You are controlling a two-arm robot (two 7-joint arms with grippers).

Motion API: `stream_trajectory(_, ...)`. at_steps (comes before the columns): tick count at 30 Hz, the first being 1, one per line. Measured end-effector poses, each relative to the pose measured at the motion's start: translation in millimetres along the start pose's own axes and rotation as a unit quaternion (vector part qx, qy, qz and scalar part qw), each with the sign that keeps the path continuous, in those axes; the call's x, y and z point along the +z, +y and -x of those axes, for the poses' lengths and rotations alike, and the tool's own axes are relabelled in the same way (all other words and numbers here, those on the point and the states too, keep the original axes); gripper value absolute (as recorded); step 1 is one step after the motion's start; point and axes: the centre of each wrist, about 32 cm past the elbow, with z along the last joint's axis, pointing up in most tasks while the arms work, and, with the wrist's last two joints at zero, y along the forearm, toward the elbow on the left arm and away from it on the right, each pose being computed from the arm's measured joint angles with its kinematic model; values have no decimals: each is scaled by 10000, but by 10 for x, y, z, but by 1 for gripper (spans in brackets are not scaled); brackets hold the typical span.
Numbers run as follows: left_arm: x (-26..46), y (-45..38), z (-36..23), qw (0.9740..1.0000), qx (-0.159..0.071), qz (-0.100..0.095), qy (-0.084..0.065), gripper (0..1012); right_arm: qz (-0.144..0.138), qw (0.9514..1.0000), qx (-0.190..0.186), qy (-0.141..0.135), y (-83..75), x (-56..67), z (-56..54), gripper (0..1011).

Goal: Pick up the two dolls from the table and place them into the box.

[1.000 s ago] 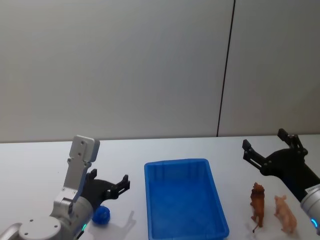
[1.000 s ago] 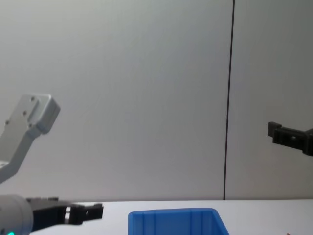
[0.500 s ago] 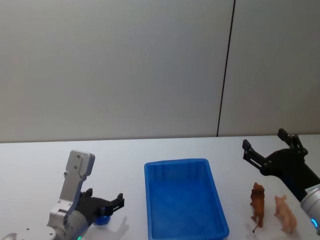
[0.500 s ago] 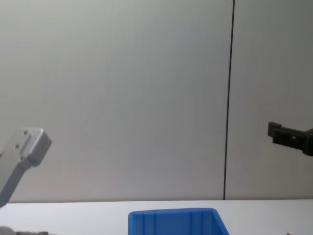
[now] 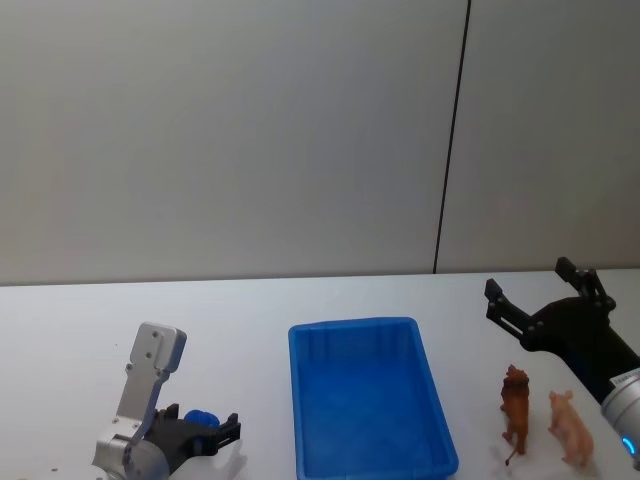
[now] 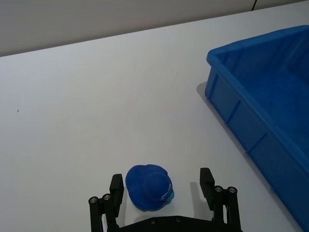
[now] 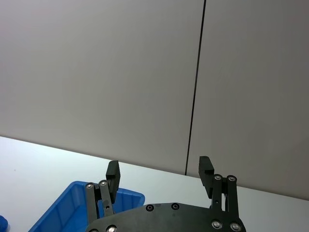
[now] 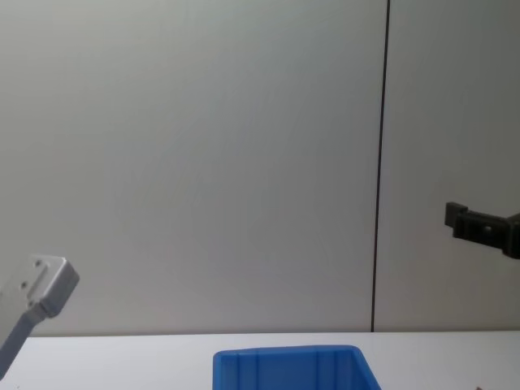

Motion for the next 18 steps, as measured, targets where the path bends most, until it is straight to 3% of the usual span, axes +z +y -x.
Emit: stream_trajectory(18, -43, -127, -81, 9998, 34, -189, -106, 1001, 0, 10000, 0, 0, 0, 0, 0, 1001)
